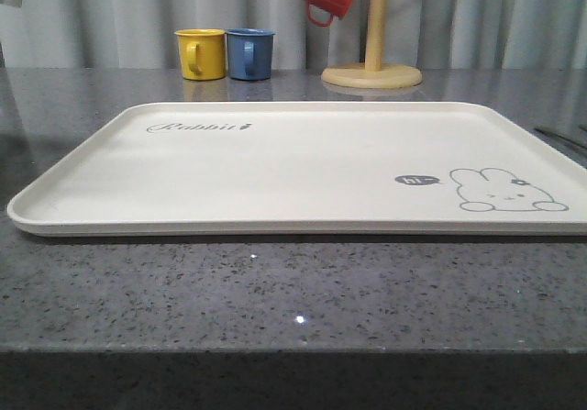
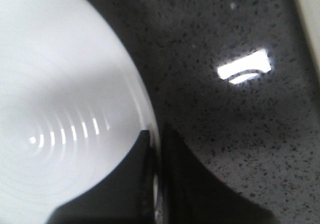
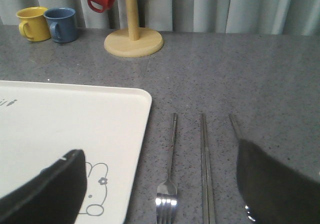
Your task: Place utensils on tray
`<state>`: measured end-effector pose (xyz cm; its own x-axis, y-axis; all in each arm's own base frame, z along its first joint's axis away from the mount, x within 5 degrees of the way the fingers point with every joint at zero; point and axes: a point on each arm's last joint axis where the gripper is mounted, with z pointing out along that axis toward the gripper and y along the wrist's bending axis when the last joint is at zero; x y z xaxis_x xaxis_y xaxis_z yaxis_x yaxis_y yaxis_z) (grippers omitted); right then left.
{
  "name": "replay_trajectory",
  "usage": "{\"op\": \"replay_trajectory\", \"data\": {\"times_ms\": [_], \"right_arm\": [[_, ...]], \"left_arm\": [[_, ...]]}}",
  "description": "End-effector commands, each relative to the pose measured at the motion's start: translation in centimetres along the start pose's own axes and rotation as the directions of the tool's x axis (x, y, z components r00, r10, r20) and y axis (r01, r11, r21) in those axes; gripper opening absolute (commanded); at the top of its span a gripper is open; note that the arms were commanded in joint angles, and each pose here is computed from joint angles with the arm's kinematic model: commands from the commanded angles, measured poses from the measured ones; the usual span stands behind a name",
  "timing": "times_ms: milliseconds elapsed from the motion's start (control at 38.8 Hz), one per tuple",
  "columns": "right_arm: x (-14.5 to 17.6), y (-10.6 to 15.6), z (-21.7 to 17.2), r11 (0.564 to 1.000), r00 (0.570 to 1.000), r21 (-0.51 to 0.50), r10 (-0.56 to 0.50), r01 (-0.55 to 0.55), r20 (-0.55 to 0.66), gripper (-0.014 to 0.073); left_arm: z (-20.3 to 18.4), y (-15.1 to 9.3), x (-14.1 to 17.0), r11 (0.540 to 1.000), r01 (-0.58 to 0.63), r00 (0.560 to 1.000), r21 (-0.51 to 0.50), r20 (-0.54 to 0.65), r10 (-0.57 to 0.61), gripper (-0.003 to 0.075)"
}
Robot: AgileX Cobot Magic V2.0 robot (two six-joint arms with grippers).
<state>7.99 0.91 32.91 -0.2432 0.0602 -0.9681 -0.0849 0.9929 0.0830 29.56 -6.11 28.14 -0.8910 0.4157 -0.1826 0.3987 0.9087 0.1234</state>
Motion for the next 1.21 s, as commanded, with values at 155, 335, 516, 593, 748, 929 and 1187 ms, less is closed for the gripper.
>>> {"op": "replay_trajectory", "data": {"times_ms": [155, 335, 516, 593, 748, 929, 1187], "right_arm": [[-1.7, 0.0, -0.3, 1.000, 0.995, 0.010, -0.006, 0.005, 0.098, 0.0632], [-1.7, 0.0, -0.3, 1.000, 0.995, 0.010, -0.006, 0.005, 0.098, 0.0632], [-1.7, 0.0, -0.3, 1.000, 0.995, 0.010, -0.006, 0.005, 0.098, 0.0632], [-1.7, 0.0, -0.3, 1.000, 0.995, 0.010, -0.006, 0.005, 0.098, 0.0632], [-1.7, 0.0, -0.3, 1.000, 0.995, 0.010, -0.006, 0.005, 0.098, 0.0632], [-1.7, 0.0, -0.3, 1.000, 0.995, 0.010, -0.006, 0.005, 0.098, 0.0632], [-1.7, 0.0, -0.3, 1.000, 0.995, 0.010, -0.006, 0.005, 0.098, 0.0632]], "left_arm": [[-8.2, -1.8, -1.6, 0.993, -0.046, 0.984, -0.105, 0.168, 0.063, -0.0018], [-11.3, -6.6, -2.8, 0.982, -0.165, 0.940, -0.093, 0.287, 0.186, -0.0018], [-11.9, -12.2, -3.6, 0.947, -0.317, 0.891, -0.049, 0.326, 0.315, -0.0018], [-11.5, -14.7, -4.0, 0.924, -0.380, 0.872, -0.031, 0.323, 0.369, -0.0018], [-9.8, -18.9, -4.9, 0.882, -0.471, 0.842, -0.015, 0.292, 0.454, -0.0018], [-6.9, -20.8, -5.8, 0.872, -0.487, 0.856, 0.043, 0.221, 0.467, -0.0018], [-4.5, -21.8, -6.3, 0.868, -0.490, 0.865, 0.077, 0.165, 0.474, -0.0018]]}}
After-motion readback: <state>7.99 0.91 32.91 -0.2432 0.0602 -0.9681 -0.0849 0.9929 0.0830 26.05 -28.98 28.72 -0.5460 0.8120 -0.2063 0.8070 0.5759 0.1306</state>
